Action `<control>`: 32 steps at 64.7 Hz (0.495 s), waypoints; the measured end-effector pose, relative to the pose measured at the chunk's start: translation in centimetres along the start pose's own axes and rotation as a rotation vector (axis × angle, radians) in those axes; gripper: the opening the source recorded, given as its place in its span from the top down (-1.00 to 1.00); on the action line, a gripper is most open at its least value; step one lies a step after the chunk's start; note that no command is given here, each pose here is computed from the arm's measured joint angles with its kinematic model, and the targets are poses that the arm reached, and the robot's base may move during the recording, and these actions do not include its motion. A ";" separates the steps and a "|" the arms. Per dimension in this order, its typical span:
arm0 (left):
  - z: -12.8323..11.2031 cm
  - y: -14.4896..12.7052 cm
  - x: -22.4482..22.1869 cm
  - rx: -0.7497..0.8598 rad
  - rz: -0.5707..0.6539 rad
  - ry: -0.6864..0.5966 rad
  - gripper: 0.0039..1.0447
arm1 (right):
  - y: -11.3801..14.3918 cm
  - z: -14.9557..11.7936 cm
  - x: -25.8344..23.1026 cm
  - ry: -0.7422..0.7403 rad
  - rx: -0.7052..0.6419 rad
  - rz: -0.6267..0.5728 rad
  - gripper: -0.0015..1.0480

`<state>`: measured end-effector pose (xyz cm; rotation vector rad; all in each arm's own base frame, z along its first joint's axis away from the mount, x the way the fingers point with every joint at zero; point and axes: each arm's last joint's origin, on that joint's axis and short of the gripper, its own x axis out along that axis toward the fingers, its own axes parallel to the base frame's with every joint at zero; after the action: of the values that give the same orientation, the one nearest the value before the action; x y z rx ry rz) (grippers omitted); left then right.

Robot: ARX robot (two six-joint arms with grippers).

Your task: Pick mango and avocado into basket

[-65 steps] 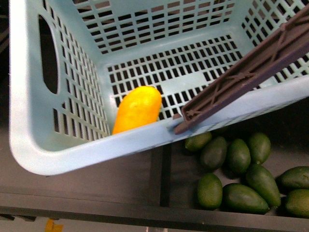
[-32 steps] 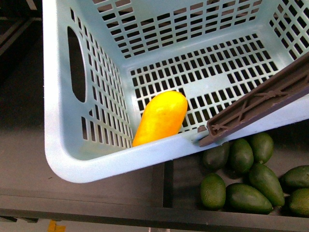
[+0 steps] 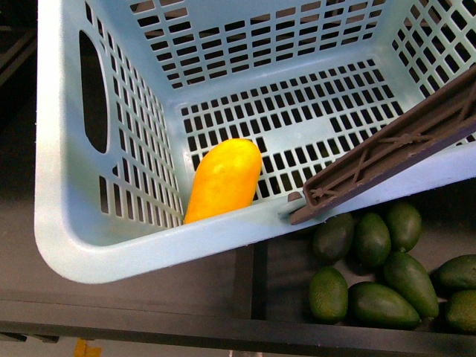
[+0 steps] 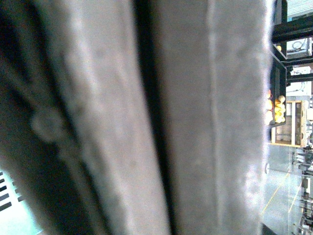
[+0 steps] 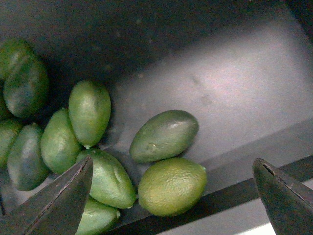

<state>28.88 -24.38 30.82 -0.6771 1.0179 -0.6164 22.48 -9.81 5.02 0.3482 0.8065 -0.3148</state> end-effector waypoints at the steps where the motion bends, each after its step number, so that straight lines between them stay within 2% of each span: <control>1: 0.0 0.0 0.0 0.001 0.000 0.000 0.54 | 0.1 -0.1 0.3 0.009 -0.003 0.003 -0.83; 12: 0.0 0.0 0.0 0.001 -0.002 0.002 0.54 | 1.6 -1.5 5.1 0.122 -0.037 0.054 -0.83; 32: 0.0 0.0 0.0 0.002 -0.001 0.001 0.54 | 4.2 -1.3 9.9 0.162 -0.044 0.104 -0.83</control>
<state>28.86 -24.40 30.82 -0.6755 1.0178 -0.6181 29.79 -6.93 -2.39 0.3768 0.9492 -0.1724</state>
